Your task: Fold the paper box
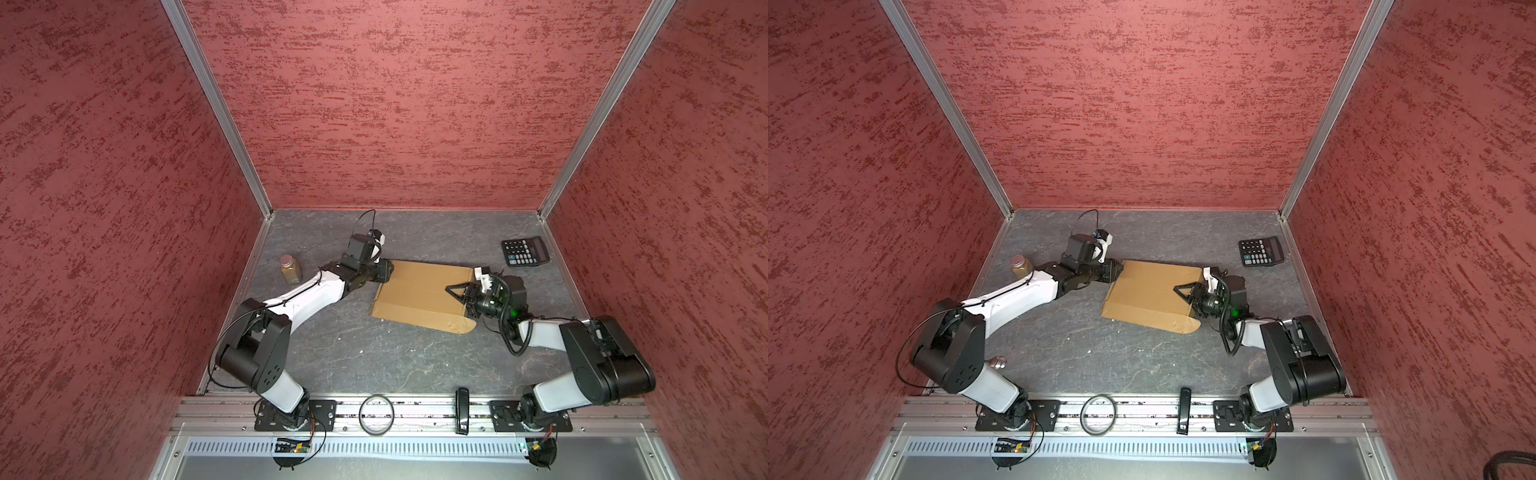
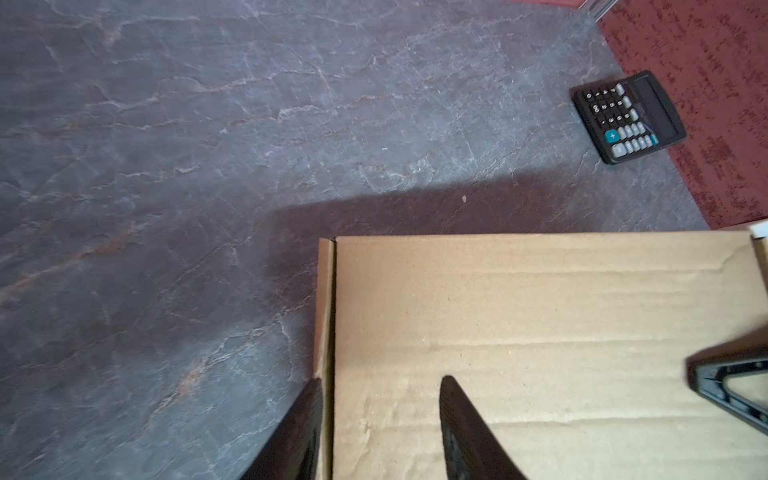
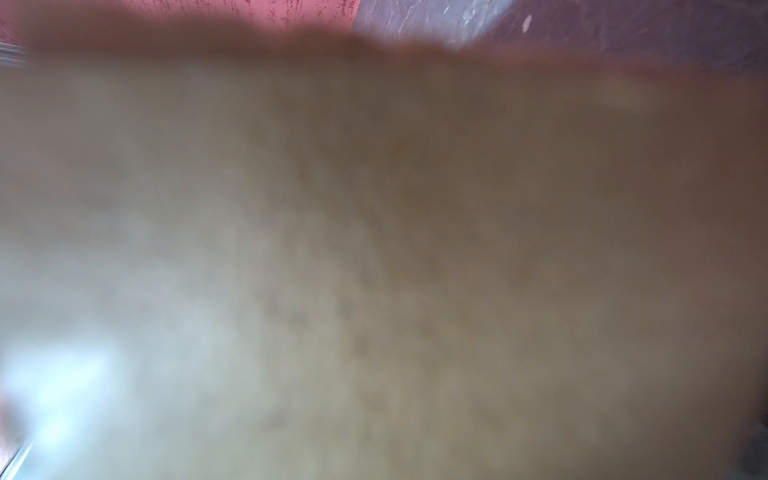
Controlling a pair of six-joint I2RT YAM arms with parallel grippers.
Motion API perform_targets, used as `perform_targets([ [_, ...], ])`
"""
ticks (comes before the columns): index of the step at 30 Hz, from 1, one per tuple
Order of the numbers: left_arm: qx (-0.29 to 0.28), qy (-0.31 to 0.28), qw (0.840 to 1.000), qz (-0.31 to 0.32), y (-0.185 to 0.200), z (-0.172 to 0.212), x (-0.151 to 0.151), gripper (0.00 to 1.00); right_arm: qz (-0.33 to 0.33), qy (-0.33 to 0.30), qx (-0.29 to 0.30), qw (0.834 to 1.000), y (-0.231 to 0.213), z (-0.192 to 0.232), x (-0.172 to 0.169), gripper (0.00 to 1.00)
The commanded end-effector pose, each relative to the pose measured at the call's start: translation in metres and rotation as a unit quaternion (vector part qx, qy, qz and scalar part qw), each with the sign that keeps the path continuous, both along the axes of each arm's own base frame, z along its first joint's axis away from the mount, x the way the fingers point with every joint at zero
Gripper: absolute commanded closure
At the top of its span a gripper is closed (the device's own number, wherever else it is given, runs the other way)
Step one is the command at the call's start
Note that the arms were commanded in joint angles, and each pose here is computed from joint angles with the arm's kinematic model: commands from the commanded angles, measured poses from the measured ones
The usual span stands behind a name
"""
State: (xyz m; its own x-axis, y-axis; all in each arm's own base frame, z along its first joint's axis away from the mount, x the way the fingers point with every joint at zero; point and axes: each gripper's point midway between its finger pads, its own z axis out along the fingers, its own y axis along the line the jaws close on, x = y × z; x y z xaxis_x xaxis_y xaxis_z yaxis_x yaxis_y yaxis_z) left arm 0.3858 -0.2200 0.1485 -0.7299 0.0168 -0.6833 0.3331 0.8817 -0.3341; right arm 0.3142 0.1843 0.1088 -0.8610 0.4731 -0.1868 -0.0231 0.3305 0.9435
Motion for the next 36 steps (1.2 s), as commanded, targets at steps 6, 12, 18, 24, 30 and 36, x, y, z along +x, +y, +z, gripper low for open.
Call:
perform_targets([
  [6, -0.069, 0.006, 0.998, 0.014, 0.04, 0.024, -0.005, 0.49, 0.016, -0.038, 0.008, 0.999, 0.007, 0.02, 0.01, 0.48],
  [12, -0.062, -0.013, 0.997, 0.036, 0.065, 0.03, -0.005, 0.45, 0.029, -0.05, 0.007, 0.998, 0.011, 0.042, 0.018, 0.48],
  [18, -0.117, -0.038, 0.991, 0.044, 0.083, 0.048, 0.0, 0.36, 0.052, -0.058, -0.004, 0.997, 0.013, 0.063, 0.029, 0.48],
  [24, -0.224, -0.037, 0.974, -0.025, 0.08, 0.07, 0.009, 0.33, 0.109, -0.09, 0.018, 0.99, 0.016, 0.093, 0.029, 0.48],
  [30, -0.294, -0.023, 0.949, -0.108, 0.058, 0.087, 0.009, 0.34, 0.155, -0.117, 0.052, 0.98, 0.012, 0.11, 0.028, 0.48],
  [36, -0.316, -0.018, 0.935, -0.16, 0.041, 0.098, -0.005, 0.32, 0.171, -0.148, 0.07, 0.972, 0.006, 0.127, 0.035, 0.49],
])
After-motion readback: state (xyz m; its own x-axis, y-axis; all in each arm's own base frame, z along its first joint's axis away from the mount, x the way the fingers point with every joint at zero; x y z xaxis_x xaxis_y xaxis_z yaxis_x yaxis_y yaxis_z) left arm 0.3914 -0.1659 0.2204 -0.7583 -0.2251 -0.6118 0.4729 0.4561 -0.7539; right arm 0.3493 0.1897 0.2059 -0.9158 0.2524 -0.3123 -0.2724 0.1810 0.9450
